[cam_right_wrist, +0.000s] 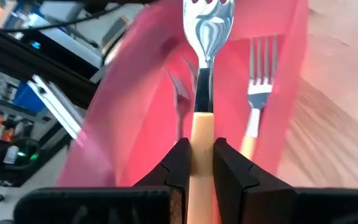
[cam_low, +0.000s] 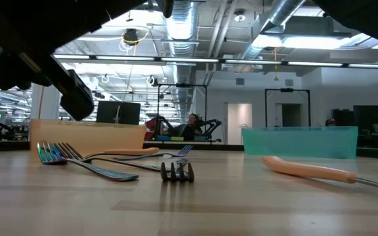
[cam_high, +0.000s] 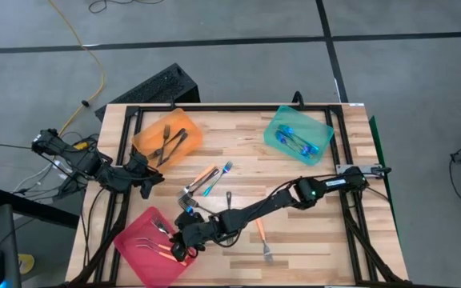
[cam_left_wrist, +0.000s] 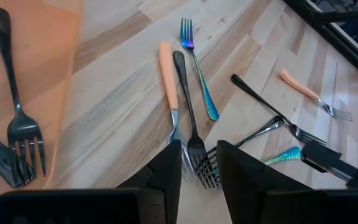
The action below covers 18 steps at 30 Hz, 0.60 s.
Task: Sort silverware by color (type)
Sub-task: Put the orange fork into the pink bin
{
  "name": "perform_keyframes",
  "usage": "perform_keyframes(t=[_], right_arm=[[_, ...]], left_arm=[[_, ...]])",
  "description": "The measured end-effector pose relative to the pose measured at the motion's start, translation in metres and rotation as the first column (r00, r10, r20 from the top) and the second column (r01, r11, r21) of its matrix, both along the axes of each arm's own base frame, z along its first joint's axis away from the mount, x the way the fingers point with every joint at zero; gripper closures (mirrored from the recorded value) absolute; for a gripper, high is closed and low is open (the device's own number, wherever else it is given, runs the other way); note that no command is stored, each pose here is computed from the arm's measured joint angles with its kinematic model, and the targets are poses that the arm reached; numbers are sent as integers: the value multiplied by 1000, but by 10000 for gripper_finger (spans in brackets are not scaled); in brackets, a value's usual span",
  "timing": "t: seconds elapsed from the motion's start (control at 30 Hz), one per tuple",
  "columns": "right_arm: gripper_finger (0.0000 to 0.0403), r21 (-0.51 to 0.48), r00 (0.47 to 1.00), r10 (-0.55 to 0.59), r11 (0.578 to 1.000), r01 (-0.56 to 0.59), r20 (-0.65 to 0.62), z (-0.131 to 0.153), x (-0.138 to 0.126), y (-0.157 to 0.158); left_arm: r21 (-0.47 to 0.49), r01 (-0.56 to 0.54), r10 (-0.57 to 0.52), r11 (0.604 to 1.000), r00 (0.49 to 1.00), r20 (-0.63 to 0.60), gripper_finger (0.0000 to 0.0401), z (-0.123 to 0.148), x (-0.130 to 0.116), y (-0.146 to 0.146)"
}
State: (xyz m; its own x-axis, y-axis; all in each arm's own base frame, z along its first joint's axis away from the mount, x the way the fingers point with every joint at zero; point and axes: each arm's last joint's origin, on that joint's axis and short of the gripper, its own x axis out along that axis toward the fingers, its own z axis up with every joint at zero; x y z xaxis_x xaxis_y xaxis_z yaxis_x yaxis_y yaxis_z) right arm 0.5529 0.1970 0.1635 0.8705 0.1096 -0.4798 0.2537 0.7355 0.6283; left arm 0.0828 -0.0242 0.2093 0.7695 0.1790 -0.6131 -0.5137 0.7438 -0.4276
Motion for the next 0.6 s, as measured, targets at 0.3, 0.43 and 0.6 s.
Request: perform_keyframes(t=[0.3, 0.43, 0.6], right_arm=[[334, -2, 1000, 1, 1000, -1, -31, -2, 1, -8], [334, 1, 1000, -1, 1000, 1, -31, -1, 2, -10], [323, 15, 999, 0, 1000, 0, -32, -1, 4, -15]], left_arm=[[12, -12, 12, 1000, 1000, 5, 314, 0, 0, 0], [12, -12, 12, 1000, 1000, 5, 314, 0, 0, 1], [12, -13, 13, 1000, 1000, 5, 314, 0, 0, 1]])
